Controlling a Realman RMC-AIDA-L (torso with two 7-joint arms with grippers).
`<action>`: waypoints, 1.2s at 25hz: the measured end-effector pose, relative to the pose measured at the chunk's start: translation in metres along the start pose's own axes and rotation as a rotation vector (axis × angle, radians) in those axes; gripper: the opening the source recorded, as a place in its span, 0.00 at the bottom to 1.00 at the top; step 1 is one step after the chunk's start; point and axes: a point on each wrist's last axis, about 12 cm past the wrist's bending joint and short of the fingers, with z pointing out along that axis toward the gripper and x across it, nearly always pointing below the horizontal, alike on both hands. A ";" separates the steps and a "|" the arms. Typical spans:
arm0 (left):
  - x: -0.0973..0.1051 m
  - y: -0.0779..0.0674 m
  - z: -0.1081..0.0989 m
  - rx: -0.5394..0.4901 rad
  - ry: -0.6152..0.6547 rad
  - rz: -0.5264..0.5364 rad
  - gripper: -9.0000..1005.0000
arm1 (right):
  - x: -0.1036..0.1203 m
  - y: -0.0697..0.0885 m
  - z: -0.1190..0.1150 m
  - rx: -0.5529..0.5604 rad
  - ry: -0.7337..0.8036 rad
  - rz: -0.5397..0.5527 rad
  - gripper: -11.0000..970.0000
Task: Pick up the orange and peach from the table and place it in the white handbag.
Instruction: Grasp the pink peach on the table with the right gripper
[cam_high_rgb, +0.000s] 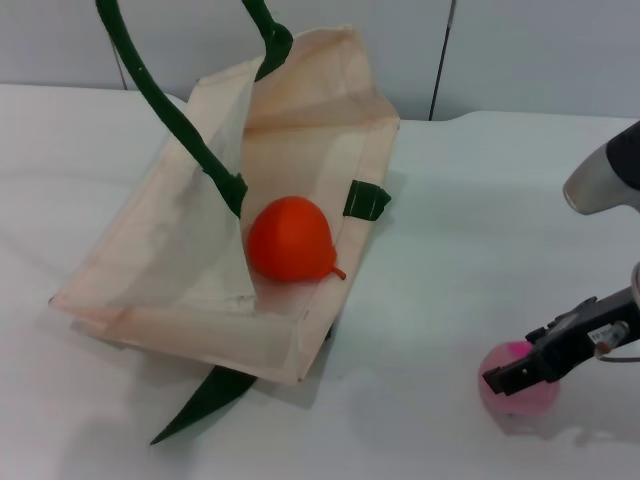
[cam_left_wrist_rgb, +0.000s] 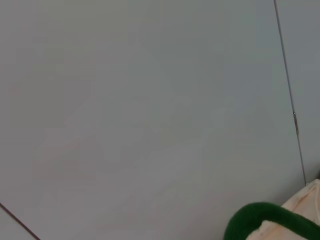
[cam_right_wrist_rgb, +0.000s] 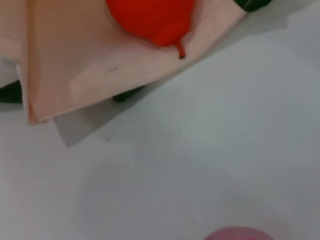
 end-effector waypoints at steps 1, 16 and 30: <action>0.000 0.000 0.000 0.000 0.000 0.000 0.16 | 0.000 0.000 0.000 0.001 -0.001 0.001 0.88; 0.000 0.001 0.000 -0.002 -0.003 -0.005 0.17 | 0.002 -0.006 0.006 0.015 0.040 0.011 0.88; 0.001 0.002 -0.001 -0.005 -0.004 -0.010 0.17 | 0.000 -0.005 0.005 0.016 0.037 -0.001 0.59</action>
